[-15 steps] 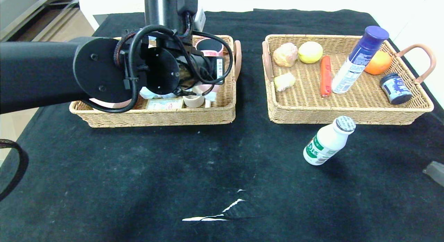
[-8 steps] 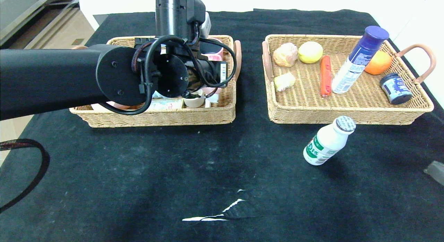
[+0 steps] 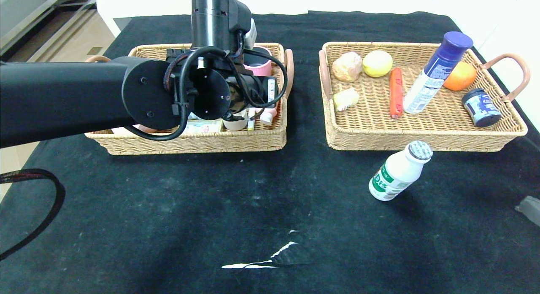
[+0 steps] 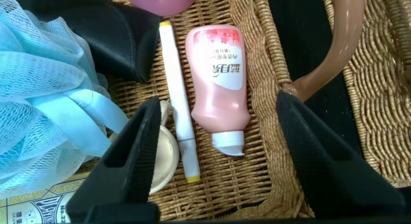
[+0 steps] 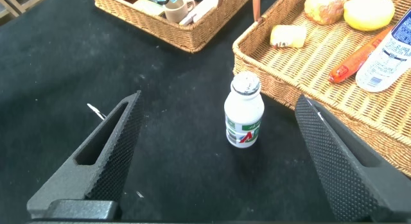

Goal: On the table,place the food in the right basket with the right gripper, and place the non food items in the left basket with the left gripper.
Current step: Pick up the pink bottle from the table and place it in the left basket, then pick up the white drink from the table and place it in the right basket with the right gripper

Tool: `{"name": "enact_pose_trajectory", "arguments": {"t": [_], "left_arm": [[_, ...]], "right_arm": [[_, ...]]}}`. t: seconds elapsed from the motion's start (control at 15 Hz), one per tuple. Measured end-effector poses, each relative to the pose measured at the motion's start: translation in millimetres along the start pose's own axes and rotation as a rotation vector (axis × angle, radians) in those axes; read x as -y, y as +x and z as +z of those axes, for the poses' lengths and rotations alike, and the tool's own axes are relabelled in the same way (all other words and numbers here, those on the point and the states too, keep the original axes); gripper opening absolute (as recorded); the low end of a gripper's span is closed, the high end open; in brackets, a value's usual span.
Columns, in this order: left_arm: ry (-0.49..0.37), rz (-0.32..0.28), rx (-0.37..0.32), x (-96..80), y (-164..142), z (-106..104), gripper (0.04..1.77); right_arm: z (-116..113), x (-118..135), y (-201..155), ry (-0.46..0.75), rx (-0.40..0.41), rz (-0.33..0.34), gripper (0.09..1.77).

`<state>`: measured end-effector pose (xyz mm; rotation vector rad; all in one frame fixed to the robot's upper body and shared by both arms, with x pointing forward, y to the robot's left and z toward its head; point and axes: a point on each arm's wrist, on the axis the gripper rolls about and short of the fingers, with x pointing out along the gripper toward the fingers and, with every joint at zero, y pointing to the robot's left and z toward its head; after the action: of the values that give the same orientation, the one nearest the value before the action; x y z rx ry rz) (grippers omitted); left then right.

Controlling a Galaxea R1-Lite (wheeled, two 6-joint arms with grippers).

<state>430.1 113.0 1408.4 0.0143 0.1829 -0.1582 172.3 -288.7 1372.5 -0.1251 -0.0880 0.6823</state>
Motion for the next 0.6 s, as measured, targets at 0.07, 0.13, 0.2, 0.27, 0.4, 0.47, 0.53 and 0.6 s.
{"name": "enact_pose_trajectory", "arguments": {"t": [0.07,0.13,0.2,0.27,0.4,0.47,0.53,0.6], "left_arm": [[0.000,0.001,-0.001,0.1,0.0,-0.2,1.39],[0.003,0.000,-0.004,0.1,-0.4,-0.6,1.43],[0.005,-0.001,-0.008,-0.1,-1.9,-0.5,1.46],[0.006,-0.004,-0.010,-0.1,-4.9,0.4,1.49],[0.014,-0.019,-0.016,-0.3,-12.3,1.1,1.54],[0.028,-0.038,-0.023,-1.3,-17.7,0.6,1.56],[0.040,-0.059,-0.032,-2.6,-23.8,-0.8,1.58],[0.051,-0.086,-0.044,-4.3,-31.6,-2.8,1.59]], "right_arm": [[0.0,0.0,0.0,0.000,0.000,0.000,1.71],[0.0,0.0,0.0,0.000,0.000,0.000,1.71],[0.0,0.0,0.0,0.000,0.000,0.000,1.71],[0.0,0.0,0.0,0.000,0.000,0.000,1.71],[0.1,0.0,0.0,0.000,0.001,0.000,1.71],[0.0,0.0,0.0,0.000,0.000,0.000,1.71],[0.0,0.0,0.1,0.000,0.000,0.000,1.71],[-0.5,0.0,0.3,0.001,-0.002,0.001,1.71]]}}
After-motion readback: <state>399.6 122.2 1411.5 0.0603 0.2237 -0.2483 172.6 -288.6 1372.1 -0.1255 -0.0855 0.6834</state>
